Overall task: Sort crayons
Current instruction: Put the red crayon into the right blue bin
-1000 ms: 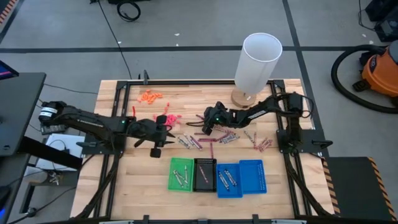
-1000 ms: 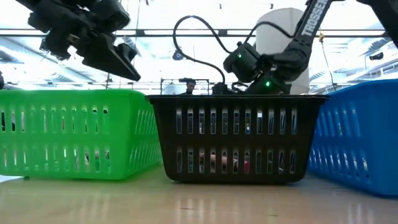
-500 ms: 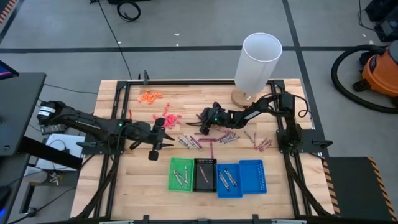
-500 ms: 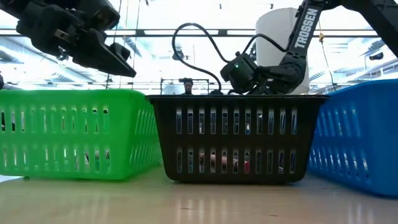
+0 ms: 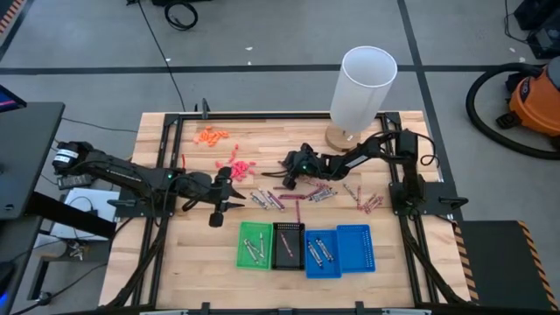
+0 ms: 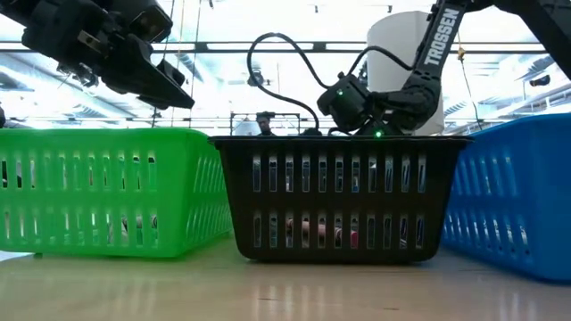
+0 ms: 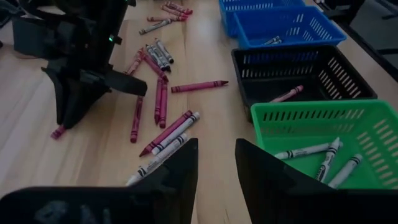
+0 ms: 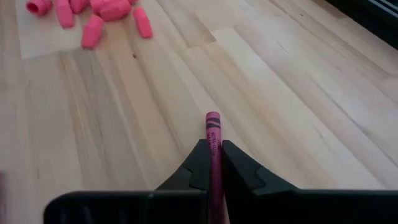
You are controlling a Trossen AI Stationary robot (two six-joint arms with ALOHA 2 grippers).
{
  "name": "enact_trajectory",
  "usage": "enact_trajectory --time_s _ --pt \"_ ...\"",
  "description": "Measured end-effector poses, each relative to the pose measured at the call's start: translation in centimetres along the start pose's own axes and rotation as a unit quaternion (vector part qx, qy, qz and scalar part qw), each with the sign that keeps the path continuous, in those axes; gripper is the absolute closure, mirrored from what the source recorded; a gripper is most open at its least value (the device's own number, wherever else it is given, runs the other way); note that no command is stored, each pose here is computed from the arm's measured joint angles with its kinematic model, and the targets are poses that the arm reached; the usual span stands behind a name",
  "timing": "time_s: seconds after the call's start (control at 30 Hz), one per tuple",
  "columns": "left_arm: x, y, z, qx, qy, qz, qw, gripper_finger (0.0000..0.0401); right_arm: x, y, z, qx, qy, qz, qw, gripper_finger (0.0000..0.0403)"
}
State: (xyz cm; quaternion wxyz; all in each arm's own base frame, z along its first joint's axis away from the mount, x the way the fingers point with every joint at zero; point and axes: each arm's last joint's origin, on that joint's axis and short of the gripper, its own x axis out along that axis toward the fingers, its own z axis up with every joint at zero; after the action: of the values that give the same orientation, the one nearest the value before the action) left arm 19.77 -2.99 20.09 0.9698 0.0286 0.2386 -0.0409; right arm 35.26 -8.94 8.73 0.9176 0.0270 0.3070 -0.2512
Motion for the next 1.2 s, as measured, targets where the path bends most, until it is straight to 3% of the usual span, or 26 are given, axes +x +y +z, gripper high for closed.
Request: enact_trajectory --time_s 0.6,0.9,1.2 --pt "0.0 0.0 0.0 -0.022 0.0 0.001 1.0 0.0284 -6.5 2.5 4.5 -0.004 -0.038 0.031 0.999 0.0372" --pt "0.0 0.1 0.4 -0.022 -0.018 0.017 0.999 0.0284 -11.2 5.7 5.5 0.027 -0.045 0.092 0.994 0.0371" --pt "0.0 0.1 0.4 0.016 -0.02 0.019 0.999 0.0284 -16.1 9.3 4.8 0.062 -0.016 0.166 0.984 0.037"
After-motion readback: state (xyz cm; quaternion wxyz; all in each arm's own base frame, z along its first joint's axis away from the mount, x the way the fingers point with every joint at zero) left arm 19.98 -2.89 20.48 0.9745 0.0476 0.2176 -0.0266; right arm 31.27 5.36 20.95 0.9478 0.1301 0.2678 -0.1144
